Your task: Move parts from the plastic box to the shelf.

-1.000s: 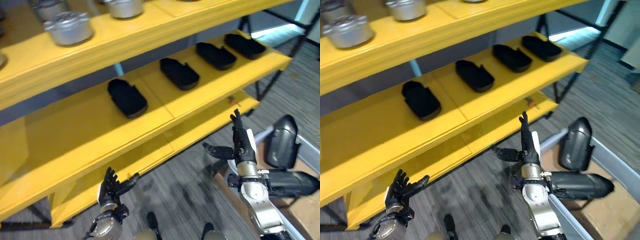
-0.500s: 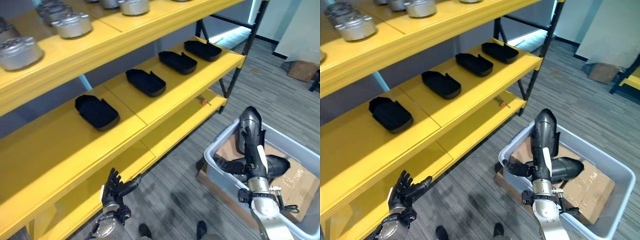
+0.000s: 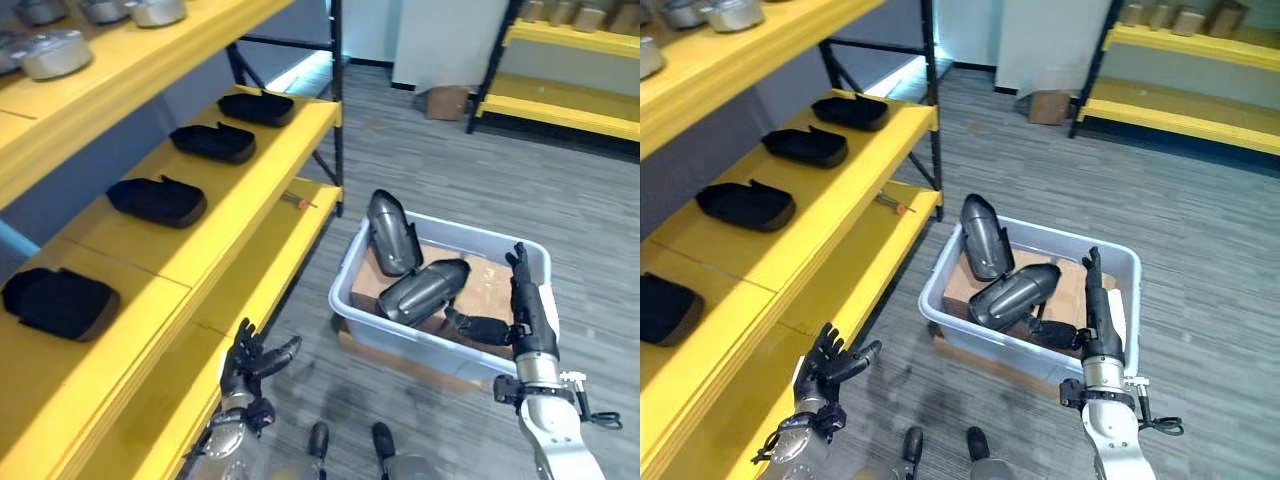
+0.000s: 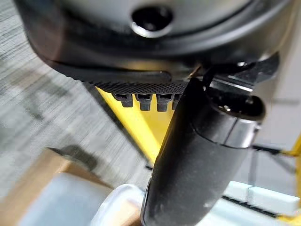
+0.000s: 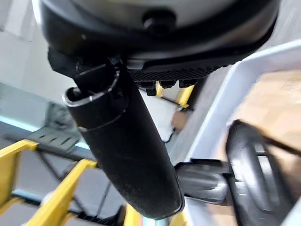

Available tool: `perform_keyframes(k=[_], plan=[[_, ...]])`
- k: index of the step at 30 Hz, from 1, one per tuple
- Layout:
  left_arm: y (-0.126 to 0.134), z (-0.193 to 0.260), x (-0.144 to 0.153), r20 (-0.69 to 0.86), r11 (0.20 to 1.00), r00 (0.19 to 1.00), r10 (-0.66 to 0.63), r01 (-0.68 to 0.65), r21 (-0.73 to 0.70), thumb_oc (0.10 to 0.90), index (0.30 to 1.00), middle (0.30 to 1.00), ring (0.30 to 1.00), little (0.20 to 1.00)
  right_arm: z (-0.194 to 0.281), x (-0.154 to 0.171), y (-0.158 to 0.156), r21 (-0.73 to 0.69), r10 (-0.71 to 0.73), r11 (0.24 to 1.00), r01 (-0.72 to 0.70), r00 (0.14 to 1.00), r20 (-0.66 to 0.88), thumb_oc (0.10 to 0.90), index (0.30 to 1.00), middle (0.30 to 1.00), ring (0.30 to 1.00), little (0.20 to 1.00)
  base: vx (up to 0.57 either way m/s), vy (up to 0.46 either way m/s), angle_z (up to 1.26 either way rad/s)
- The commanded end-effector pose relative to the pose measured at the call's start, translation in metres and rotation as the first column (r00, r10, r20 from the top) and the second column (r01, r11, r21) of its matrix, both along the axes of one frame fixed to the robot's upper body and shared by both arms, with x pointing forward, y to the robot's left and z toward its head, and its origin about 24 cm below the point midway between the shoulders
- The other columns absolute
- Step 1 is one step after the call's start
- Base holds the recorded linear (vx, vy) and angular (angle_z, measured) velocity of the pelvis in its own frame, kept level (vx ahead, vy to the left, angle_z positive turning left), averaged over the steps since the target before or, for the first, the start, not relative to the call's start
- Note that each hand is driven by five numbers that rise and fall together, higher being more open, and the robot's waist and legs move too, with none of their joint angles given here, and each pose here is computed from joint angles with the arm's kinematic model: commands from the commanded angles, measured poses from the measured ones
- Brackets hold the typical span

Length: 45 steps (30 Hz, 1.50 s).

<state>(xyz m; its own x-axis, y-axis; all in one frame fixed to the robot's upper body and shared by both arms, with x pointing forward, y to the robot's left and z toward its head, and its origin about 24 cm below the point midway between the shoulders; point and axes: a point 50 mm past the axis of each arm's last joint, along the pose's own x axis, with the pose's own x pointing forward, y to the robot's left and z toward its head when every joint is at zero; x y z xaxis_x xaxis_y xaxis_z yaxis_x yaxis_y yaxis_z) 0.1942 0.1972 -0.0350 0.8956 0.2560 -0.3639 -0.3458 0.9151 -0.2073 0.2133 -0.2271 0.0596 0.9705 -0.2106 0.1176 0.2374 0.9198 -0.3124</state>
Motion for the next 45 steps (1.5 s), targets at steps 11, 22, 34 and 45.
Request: perform_keyframes(k=[11, 22, 34, 45], plan=[[0.016, 0.044, 0.020, 0.231, 0.996, 0.973, -0.004, -0.016, 0.086, 0.900, 1.000, 1.000, 1.000, 1.000, 0.049, 0.021, 0.030, 0.000, 0.157, 0.987, -0.163, 0.954, 0.257, 0.900, 1.000, 1.000, 1.000, 1.000, 0.11, 0.153, -0.45], [0.037, 0.059, 0.026, 0.275, 0.987, 0.961, 0.007, -0.051, 0.153, 0.900, 1.000, 1.000, 1.000, 1.000, 0.076, 0.041, 0.048, -0.139, 0.240, 0.969, -0.204, 0.910, 0.337, 0.900, 1.000, 1.000, 1.000, 1.000, 0.02, -0.044, -0.61], [0.032, 0.059, 0.028, 0.277, 0.990, 0.961, -0.004, -0.035, 0.134, 0.900, 1.000, 1.000, 1.000, 1.000, 0.123, 0.052, 0.034, -0.400, 0.272, 0.912, -0.090, 0.863, 0.426, 0.900, 1.000, 1.000, 1.000, 1.000, 0.09, -0.252, 0.38], [0.020, 0.056, 0.027, 0.256, 0.995, 0.967, -0.009, -0.017, 0.100, 0.900, 1.000, 1.000, 1.000, 1.000, 0.146, 0.064, 0.063, -0.361, 0.300, 0.926, -0.113, 0.801, 0.518, 0.900, 1.000, 1.000, 1.000, 1.000, 0.02, -0.111, 0.07]])
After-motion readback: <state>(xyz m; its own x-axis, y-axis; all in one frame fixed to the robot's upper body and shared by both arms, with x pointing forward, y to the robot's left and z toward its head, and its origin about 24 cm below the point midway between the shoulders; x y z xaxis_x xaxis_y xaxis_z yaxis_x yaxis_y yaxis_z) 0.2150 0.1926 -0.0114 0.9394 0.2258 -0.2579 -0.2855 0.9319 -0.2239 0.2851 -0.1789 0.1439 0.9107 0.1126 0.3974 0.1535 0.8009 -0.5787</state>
